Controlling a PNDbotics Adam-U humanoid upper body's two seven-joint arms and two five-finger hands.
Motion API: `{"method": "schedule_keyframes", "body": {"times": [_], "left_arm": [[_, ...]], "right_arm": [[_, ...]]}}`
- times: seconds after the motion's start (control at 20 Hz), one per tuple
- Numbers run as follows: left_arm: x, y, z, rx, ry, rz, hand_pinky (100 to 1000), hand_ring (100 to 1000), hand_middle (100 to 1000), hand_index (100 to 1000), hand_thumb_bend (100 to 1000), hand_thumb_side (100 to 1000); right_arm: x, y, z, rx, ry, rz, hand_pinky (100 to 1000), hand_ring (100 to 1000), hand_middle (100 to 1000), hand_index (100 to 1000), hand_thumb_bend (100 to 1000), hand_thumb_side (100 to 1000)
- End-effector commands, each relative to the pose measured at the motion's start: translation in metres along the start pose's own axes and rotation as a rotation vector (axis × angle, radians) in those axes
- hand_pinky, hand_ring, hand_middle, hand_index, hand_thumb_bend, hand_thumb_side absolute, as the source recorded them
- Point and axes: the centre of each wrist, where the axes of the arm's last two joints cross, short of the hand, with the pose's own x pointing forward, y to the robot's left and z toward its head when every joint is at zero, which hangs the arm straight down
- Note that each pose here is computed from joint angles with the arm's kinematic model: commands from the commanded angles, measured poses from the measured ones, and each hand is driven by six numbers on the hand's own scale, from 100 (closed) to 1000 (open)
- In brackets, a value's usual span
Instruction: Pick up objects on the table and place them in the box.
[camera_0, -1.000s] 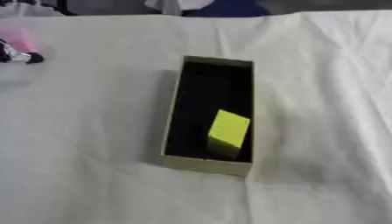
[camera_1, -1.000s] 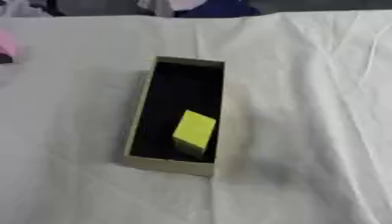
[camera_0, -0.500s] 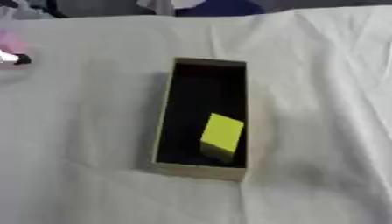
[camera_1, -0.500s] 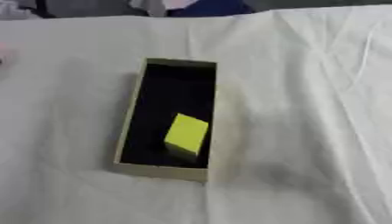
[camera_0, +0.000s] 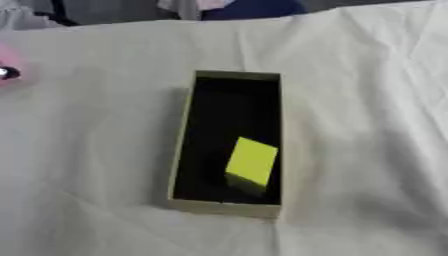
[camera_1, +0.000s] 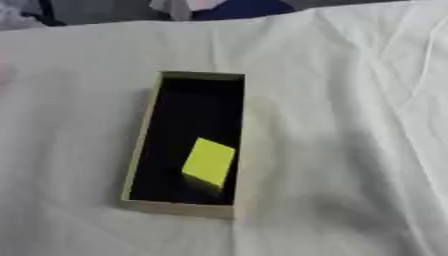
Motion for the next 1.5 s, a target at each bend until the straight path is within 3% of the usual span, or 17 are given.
{"method": "schedule_keyframes", "body": {"times": [0.05, 0.65, 0.8, 0.85, 1.05, 1.5], "left_arm": [[-0.025, 0.029, 0.018, 0.069, 0.07, -0.024, 885, 953, 901, 930, 640, 273], [-0.07, 0.019, 0.049, 0.011, 0.244, -0.02, 915, 974, 910, 936, 708, 230], [-0.078, 0.014, 0.054, -0.001, 0.278, -0.02, 915, 975, 909, 933, 680, 162], [-0.079, 0.012, 0.054, -0.002, 0.285, -0.019, 911, 974, 909, 931, 650, 100], [-0.081, 0.009, 0.055, 0.015, 0.291, -0.027, 908, 973, 910, 928, 570, 100], [-0.09, 0.001, 0.061, 0.021, 0.36, -0.007, 909, 978, 907, 950, 580, 100]], "right_arm": [[0.004, -0.005, -0.007, 0.021, -0.032, 0.028, 818, 798, 564, 818, 100, 823], [0.005, -0.004, -0.007, 0.031, -0.03, 0.041, 818, 800, 563, 819, 100, 831], [0.005, -0.003, -0.008, 0.037, -0.035, 0.038, 818, 800, 564, 820, 100, 831], [0.005, -0.003, -0.009, 0.039, -0.038, 0.037, 818, 800, 564, 820, 100, 830], [0.005, -0.002, -0.01, 0.046, -0.045, 0.034, 819, 800, 564, 820, 100, 833], [0.006, 0.0, -0.011, 0.056, -0.049, 0.035, 818, 800, 562, 818, 100, 842]]}}
